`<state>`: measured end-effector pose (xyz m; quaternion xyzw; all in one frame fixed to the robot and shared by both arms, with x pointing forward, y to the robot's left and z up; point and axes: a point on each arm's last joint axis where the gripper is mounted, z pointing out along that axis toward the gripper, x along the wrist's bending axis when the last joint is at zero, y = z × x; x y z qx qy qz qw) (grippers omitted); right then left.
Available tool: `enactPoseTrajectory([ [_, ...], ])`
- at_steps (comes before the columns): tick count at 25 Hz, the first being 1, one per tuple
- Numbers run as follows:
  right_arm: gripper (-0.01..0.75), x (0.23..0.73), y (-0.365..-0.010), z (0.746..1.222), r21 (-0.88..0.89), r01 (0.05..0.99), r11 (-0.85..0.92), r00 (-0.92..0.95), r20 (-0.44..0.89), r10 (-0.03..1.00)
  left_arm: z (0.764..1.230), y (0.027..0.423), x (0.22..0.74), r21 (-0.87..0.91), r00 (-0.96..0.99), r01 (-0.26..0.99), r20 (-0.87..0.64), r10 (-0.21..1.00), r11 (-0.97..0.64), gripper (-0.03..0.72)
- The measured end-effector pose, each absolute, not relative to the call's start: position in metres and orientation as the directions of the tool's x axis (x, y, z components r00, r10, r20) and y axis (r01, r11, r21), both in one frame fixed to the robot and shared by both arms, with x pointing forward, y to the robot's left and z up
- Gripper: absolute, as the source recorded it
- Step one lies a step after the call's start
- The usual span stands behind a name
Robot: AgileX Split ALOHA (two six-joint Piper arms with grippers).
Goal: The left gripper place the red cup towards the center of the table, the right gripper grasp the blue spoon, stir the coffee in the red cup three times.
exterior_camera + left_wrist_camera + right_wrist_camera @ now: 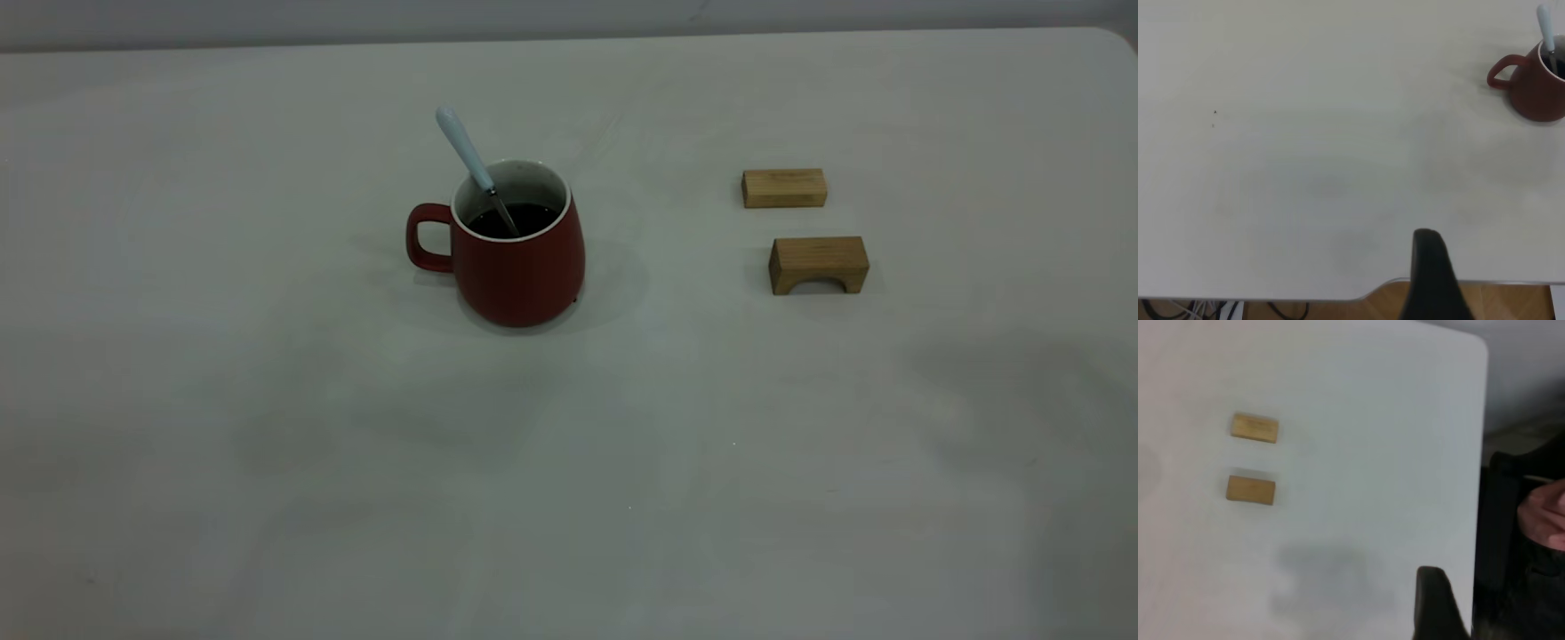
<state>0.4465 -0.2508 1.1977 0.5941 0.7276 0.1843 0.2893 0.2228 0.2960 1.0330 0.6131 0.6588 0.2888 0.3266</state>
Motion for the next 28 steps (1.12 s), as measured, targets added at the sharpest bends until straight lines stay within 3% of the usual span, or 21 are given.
enactPoseTrajectory([
  [7,0.487,0.312,-0.304,1.183,0.774,0.622,0.121,-0.023,-0.136,0.990,1.033,0.296,0.223,0.781,-0.035,0.619,-0.076,0.996,0.081,0.551],
  [13,0.487,0.250,-0.318,1.126,0.818,0.573,-0.048,0.111,-0.019,0.994,1.033,0.296,0.223,0.781,-0.035,0.619,-0.076,0.996,0.081,0.551],
  [20,0.480,0.215,-0.313,1.080,0.859,0.493,-0.137,0.174,0.057,0.983,1.033,0.296,0.223,0.781,-0.035,0.619,-0.076,0.996,0.081,0.551],
  [28,0.440,0.226,-0.300,1.049,0.820,0.571,-0.045,0.018,0.043,0.999,1.033,0.296,0.223,0.781,-0.035,0.619,-0.076,0.996,0.081,0.551],
])
